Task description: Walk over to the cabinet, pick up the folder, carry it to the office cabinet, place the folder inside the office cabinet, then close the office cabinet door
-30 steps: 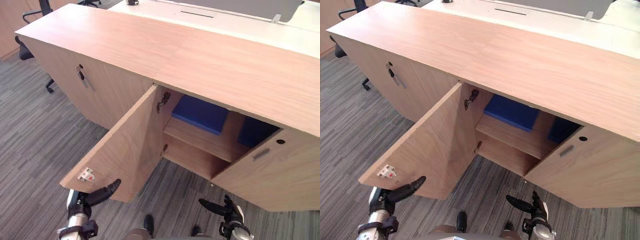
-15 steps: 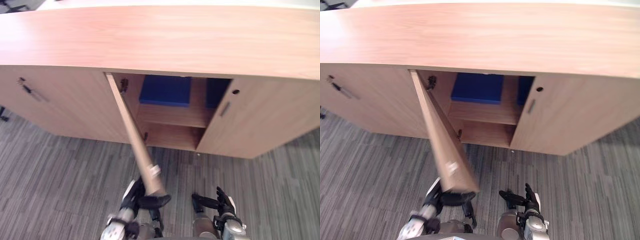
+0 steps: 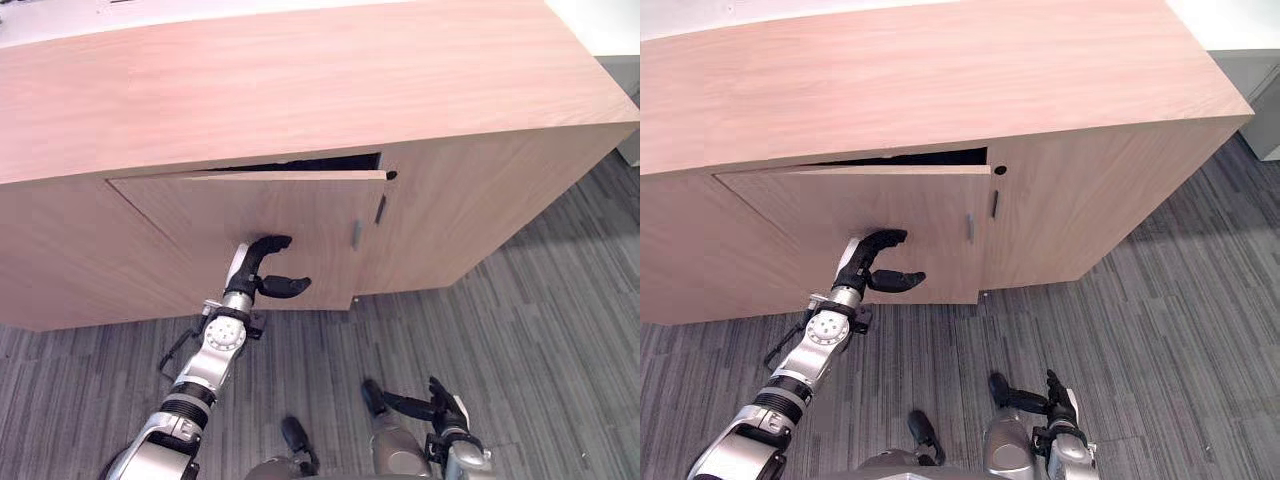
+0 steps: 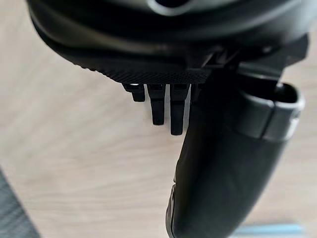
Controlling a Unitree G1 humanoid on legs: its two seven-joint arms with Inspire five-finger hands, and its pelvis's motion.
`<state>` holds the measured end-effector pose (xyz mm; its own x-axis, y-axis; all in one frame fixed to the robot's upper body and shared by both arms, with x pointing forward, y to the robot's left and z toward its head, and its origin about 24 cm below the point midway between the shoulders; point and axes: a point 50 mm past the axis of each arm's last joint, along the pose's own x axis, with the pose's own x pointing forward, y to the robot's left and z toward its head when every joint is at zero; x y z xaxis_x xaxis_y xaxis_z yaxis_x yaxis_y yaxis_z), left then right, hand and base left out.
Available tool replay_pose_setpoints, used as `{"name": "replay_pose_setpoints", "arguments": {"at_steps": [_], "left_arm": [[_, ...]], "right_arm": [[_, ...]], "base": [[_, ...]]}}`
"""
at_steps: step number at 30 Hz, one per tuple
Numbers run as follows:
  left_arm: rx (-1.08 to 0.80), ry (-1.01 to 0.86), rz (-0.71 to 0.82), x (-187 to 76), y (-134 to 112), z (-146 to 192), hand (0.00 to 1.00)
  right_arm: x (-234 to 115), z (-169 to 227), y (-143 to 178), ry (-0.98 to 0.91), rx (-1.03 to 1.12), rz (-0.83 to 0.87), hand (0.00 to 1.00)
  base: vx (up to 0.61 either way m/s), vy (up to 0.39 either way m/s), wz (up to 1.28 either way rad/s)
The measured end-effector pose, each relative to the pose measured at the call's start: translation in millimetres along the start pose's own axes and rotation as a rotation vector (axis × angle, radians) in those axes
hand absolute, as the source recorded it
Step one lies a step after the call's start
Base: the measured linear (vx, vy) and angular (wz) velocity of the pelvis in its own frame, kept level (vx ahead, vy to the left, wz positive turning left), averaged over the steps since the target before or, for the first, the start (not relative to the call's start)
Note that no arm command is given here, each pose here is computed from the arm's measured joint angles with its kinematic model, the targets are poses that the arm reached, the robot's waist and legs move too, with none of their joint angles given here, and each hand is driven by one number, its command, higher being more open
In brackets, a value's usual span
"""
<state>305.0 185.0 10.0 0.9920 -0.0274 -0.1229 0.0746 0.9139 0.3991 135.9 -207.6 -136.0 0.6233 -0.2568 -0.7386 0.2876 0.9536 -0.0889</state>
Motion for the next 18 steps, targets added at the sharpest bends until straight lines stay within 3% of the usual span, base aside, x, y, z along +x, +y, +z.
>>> {"name": "replay_pose_setpoints", "arguments": {"at_steps": [5, 8, 12, 13, 18], "left_arm": [[0.009, 0.050, -0.031, -3.2, -5.0, -11.0, 1.00], [-0.044, 0.110, -0.040, -22.9, -16.2, -31.5, 1.00], [-0.228, 0.288, -0.017, -74.2, -26.7, -79.0, 1.00], [-0.271, 0.369, -0.015, -97.6, -27.5, -98.2, 1.00], [-0.321, 0.568, 0.029, -157.1, -20.0, -139.3, 1.00]], "right_arm": [[1.1, 3.1, -3.5, -0.010, 0.000, -0.007, 1.00], [-0.3, -0.6, -4.8, 0.000, 0.001, -0.011, 1.00], [-0.6, -1.3, -13.3, 0.002, 0.043, -0.054, 1.00], [-0.5, -0.2, -18.1, -0.002, 0.056, -0.077, 1.00], [-3.7, 1.3, -35.0, -0.023, 0.060, -0.126, 1.00]], "base": [[0.05, -0.061, 0.09], [-0.03, -0.037, 0.18], [-0.05, -0.044, 0.07], [-0.03, -0.039, 0.12], [-0.01, -0.023, 0.15]]}}
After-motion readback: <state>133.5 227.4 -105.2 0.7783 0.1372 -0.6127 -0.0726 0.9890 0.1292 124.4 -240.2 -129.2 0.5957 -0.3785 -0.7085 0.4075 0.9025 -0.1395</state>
